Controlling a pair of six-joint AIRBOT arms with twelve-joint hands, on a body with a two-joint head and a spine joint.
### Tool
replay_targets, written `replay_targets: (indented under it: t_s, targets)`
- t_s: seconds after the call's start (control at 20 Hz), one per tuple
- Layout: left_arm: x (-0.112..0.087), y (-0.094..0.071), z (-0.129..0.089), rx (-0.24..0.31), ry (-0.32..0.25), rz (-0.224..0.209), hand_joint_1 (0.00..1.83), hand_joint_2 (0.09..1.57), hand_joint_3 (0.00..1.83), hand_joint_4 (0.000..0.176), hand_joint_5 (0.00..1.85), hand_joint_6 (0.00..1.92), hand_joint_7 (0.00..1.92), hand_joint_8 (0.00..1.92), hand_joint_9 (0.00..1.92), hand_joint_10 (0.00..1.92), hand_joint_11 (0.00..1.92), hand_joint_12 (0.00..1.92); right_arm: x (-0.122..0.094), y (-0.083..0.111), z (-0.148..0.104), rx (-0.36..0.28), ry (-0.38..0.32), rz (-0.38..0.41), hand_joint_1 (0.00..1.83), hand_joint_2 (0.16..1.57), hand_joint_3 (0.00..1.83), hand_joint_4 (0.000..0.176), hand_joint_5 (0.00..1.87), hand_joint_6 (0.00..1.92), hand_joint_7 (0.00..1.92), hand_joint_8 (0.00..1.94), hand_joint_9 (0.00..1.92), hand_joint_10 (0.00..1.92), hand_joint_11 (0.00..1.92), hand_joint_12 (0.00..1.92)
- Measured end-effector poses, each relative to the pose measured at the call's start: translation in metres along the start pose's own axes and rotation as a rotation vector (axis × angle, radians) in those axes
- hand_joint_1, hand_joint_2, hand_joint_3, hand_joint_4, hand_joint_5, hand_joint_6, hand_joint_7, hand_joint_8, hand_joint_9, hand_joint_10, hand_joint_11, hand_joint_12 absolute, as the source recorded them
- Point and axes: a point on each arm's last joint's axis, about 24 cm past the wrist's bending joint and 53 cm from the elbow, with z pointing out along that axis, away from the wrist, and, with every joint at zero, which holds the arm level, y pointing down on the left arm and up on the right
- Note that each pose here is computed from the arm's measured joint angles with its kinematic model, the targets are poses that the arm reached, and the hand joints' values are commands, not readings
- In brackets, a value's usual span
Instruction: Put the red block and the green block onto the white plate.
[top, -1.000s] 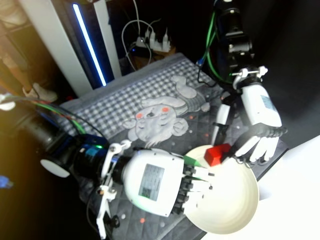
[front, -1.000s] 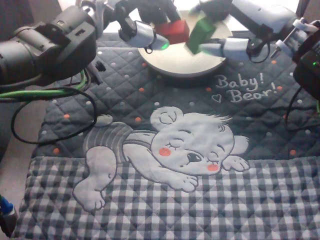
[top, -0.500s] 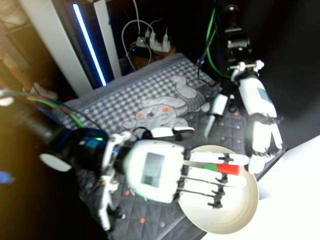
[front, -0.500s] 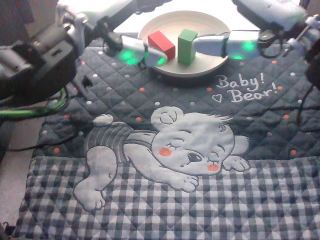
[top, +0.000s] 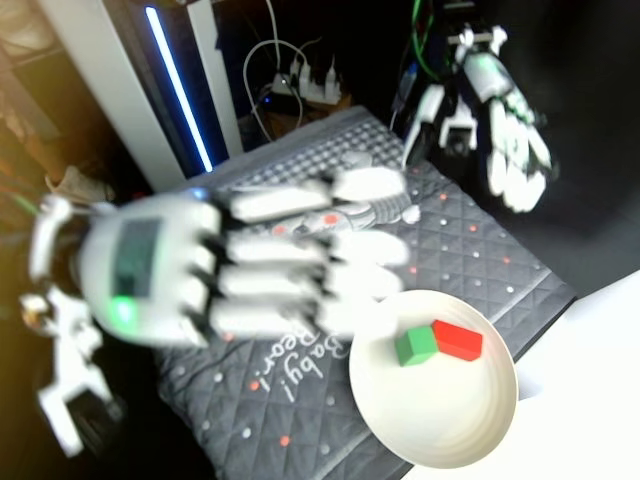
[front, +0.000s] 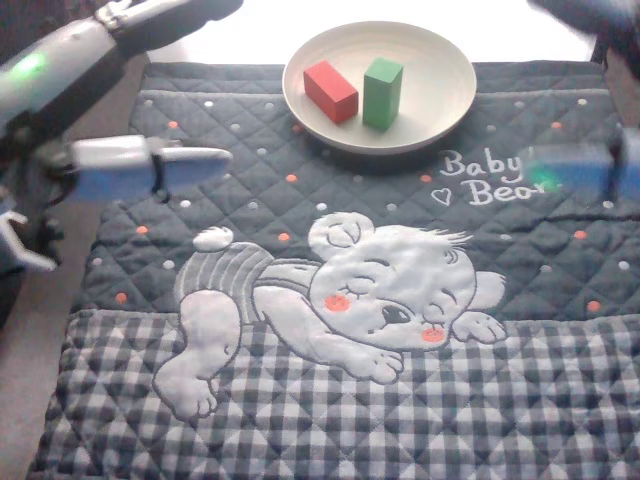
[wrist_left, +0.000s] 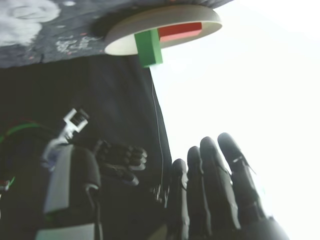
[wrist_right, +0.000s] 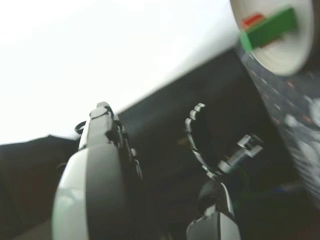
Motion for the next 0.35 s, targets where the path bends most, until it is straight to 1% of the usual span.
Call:
replay_targets:
  t_s: [0.05,0.1,0.15,0.2,0.25,0.3,0.35]
  targets:
    - [-0.004,-0.010,-0.012,0.026,-0.006,0.004,0.63,1.14,0.01,0.046,0.15,0.00,0.19,0.00,0.22,0.00,0.00,0.64,0.001,-0.004,-0.015,0.027,0.002,0.014,0.68,1.03,0.00,0.123,0.02,0.00,0.09,0.02,0.08,0.02,0.00,0.00]
    - [-0.009,-0.019,-0.030,0.042,-0.015,0.003,0.59,1.13,0.00,0.075,0.17,0.00,0.20,0.00,0.21,0.00,0.00,0.60,-0.004,-0.008,-0.037,0.061,-0.019,0.029,0.73,1.02,0.00,0.133,0.02,0.00,0.10,0.02,0.09,0.02,0.00,0.00]
    - [-0.011,-0.022,-0.042,0.045,-0.030,-0.006,0.59,1.12,0.00,0.103,0.17,0.00,0.19,0.00,0.20,0.00,0.00,0.55,-0.011,-0.006,-0.051,0.066,-0.063,0.049,0.71,1.02,0.00,0.137,0.01,0.00,0.11,0.02,0.09,0.02,0.00,0.00]
    - [-0.011,-0.023,-0.050,0.040,-0.042,-0.017,0.61,1.15,0.00,0.090,0.18,0.00,0.16,0.00,0.19,0.00,0.01,0.48,-0.011,-0.006,-0.062,0.073,-0.087,0.066,0.61,1.00,0.00,0.147,0.00,0.00,0.12,0.02,0.09,0.01,0.00,0.00]
    - [-0.010,-0.022,-0.057,0.032,-0.046,-0.026,0.59,1.18,0.00,0.072,0.16,0.00,0.13,0.00,0.21,0.00,0.10,0.41,-0.009,-0.006,-0.074,0.081,-0.102,0.083,0.57,0.96,0.00,0.156,0.00,0.00,0.11,0.01,0.08,0.01,0.00,0.00]
    - [-0.008,-0.024,-0.063,0.032,-0.057,-0.041,0.60,1.13,0.00,0.076,0.14,0.00,0.11,0.00,0.20,0.00,0.14,0.32,-0.001,-0.007,-0.087,0.098,-0.101,0.105,0.58,0.98,0.00,0.160,0.00,0.00,0.09,0.00,0.09,0.01,0.03,0.01]
    - [-0.008,-0.027,-0.070,0.035,-0.076,-0.060,0.58,1.15,0.00,0.060,0.13,0.00,0.07,0.00,0.15,0.00,0.12,0.24,0.009,-0.006,-0.101,0.108,-0.100,0.132,0.57,1.00,0.00,0.151,0.00,0.00,0.08,0.00,0.08,0.01,0.02,0.01]
